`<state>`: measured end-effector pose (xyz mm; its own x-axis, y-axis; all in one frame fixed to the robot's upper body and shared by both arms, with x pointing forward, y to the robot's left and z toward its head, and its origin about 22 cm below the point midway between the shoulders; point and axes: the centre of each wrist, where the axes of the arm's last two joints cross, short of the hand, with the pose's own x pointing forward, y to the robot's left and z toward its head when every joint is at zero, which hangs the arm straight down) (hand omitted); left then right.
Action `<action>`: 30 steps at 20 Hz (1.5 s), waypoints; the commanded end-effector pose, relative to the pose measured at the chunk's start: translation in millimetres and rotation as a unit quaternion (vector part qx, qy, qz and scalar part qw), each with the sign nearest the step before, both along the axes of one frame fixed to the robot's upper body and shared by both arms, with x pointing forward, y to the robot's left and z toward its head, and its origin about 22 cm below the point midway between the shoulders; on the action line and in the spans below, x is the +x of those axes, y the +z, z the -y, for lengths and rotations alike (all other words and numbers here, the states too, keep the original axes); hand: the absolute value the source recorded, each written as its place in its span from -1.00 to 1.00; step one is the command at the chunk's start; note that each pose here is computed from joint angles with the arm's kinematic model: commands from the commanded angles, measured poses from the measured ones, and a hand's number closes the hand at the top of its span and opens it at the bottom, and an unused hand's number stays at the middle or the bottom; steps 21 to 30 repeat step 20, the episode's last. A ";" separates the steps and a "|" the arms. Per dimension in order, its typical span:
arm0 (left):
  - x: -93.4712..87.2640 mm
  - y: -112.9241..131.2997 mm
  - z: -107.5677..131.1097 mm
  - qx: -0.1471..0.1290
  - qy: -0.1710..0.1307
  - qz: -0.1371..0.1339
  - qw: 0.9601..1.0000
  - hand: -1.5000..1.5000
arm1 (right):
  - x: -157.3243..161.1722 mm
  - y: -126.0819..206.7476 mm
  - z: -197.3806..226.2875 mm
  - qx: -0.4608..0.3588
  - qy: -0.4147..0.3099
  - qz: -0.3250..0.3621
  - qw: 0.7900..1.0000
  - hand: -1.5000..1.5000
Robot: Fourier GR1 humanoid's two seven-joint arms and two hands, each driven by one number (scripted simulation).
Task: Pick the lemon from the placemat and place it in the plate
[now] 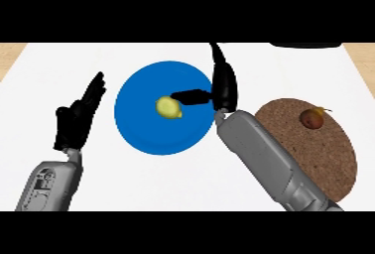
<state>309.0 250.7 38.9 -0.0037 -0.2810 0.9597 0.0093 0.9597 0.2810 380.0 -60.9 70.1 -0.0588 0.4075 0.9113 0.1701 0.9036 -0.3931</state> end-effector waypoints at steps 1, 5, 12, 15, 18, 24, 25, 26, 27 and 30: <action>-7.9 2.1 -8.1 0.000 0.009 0.000 1.000 0.00 | -1.8 -5.7 54.3 0.026 -0.031 0.016 0.999 -1.00; -9.1 -9.6 -18.2 0.002 0.011 -0.003 1.000 0.00 | -23.4 2.3 92.4 0.028 -0.015 0.003 0.999 -1.00; -5.3 8.1 -14.9 -0.007 0.014 -0.005 1.000 0.00 | -36.7 6.7 173.6 0.012 -0.001 0.001 1.000 -1.00; -6.9 18.8 6.2 -0.001 0.005 0.007 1.000 0.00 | -30.9 -18.9 182.6 0.039 -0.008 0.003 0.999 -1.00; -1.9 10.7 -14.6 0.001 0.003 -0.002 1.000 0.00 | -35.0 -12.1 198.5 0.040 -0.008 -0.001 0.999 -1.00; -6.5 7.6 -16.6 -0.007 0.009 0.003 1.000 0.00 | -33.9 -28.5 199.4 0.032 -0.018 -0.006 0.999 -1.00; -6.5 7.6 -16.6 -0.007 0.009 0.003 1.000 0.00 | -33.9 -28.5 199.4 0.032 -0.018 -0.006 0.999 -1.00; -6.5 7.6 -16.6 -0.007 0.009 0.003 1.000 0.00 | -33.9 -28.5 199.4 0.032 -0.018 -0.006 0.999 -1.00; -6.5 7.6 -16.6 -0.007 0.009 0.003 1.000 0.00 | -33.9 -28.5 199.4 0.032 -0.018 -0.006 0.999 -1.00; -6.5 7.6 -16.6 -0.007 0.009 0.003 1.000 0.00 | -33.9 -28.5 199.4 0.032 -0.018 -0.006 0.999 -1.00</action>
